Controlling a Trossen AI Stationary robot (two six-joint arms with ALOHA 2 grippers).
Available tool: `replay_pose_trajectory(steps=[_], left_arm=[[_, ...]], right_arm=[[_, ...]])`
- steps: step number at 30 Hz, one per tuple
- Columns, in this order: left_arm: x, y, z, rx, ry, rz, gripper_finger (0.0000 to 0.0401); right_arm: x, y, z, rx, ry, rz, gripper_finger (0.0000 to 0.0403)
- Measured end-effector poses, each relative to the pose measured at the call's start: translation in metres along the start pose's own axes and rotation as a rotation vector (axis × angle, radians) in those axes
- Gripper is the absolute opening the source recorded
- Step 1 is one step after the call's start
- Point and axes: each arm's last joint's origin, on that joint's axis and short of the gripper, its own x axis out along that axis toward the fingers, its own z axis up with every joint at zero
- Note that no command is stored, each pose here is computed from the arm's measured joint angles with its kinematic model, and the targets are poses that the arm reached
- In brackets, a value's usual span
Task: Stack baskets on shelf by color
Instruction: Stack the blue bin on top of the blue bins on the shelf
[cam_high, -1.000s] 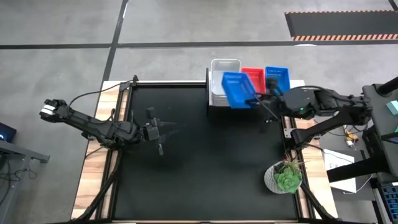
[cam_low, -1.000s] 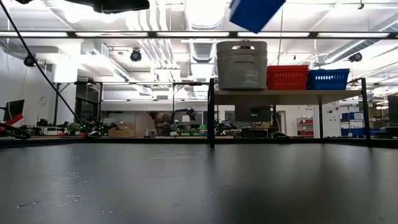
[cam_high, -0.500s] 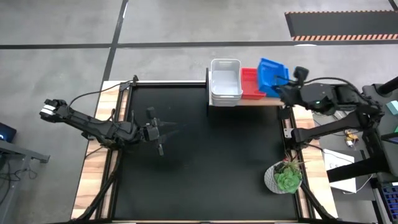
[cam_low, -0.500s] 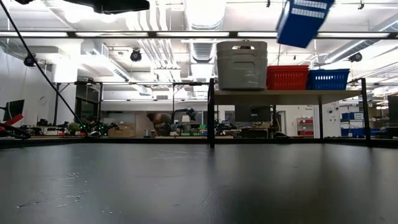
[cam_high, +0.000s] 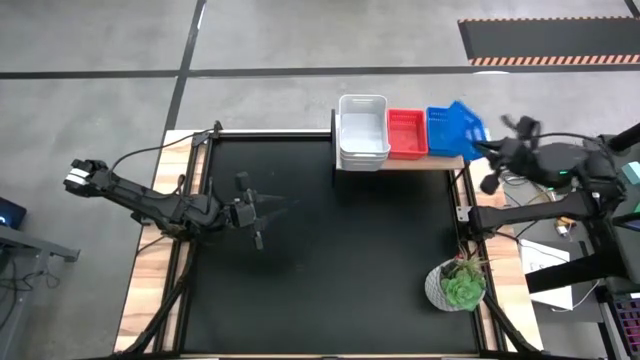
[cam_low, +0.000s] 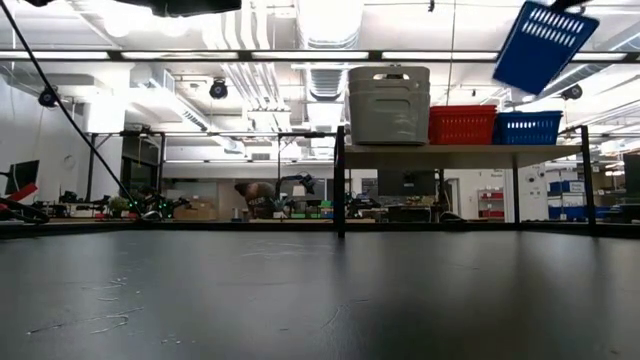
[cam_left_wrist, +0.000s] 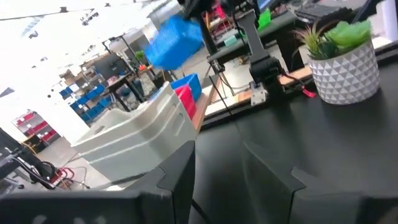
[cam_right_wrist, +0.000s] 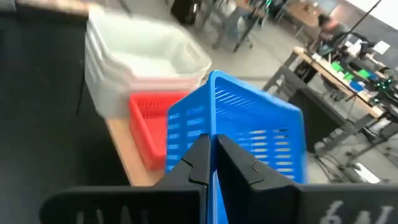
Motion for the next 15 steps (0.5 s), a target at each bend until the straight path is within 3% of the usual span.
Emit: replay_pose_trajectory(steps=[7,15], left_arm=[[0.0,0.002,0.003,0.012,-0.029,0.014,0.0116],[0.0,0.002,0.005,0.052,-0.047,0.025,0.0116]], right_arm=[[0.017,0.012,0.001,-0.084,0.049,-0.056,0.0011],[0.046,0.032,0.016,-0.3,0.154,-0.099,0.0011]])
